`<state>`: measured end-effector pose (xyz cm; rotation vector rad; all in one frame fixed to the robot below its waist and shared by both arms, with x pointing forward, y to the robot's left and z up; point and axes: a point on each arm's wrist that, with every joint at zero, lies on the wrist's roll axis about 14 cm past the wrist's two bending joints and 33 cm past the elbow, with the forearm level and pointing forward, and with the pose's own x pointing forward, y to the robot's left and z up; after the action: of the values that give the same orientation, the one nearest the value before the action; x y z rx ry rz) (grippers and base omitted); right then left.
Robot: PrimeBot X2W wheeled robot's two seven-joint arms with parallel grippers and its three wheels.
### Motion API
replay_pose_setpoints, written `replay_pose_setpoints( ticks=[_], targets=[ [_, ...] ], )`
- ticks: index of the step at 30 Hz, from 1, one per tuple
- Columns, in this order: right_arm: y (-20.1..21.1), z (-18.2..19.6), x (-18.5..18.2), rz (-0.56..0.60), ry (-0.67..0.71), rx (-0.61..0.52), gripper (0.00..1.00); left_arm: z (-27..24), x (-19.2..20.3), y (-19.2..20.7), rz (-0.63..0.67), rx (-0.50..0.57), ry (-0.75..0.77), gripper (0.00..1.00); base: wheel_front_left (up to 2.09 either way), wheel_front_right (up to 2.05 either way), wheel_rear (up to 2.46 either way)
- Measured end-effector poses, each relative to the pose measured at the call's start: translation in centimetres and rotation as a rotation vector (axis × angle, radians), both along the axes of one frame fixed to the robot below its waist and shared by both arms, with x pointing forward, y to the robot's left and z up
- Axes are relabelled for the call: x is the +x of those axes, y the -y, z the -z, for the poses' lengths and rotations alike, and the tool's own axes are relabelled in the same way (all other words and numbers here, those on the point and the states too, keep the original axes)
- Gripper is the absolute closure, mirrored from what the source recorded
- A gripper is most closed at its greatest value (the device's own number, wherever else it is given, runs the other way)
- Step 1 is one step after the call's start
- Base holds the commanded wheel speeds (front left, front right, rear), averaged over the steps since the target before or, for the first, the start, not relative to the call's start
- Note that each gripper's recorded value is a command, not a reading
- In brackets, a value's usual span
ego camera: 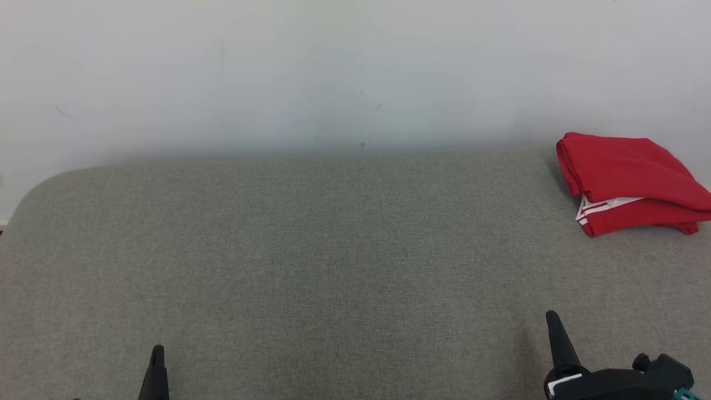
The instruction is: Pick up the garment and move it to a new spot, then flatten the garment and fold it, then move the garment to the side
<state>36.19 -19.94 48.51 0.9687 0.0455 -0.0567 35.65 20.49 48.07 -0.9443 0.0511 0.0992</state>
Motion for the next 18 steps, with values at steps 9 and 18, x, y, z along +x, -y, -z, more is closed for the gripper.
replay_pose_setpoints(
  ticks=[9,18],
  targets=[
    [0.09,-0.29,0.43,0.006,0.006,0.101,1.00,-0.20,0.47,0.01,-0.002,-0.099,0.006,1.00,0.00,0.00,0.00],
    [0.12,-0.59,0.85,0.008,0.014,0.189,1.00,-0.56,0.97,0.13,0.003,-0.197,0.020,1.00,0.00,0.00,0.00]
  ],
)
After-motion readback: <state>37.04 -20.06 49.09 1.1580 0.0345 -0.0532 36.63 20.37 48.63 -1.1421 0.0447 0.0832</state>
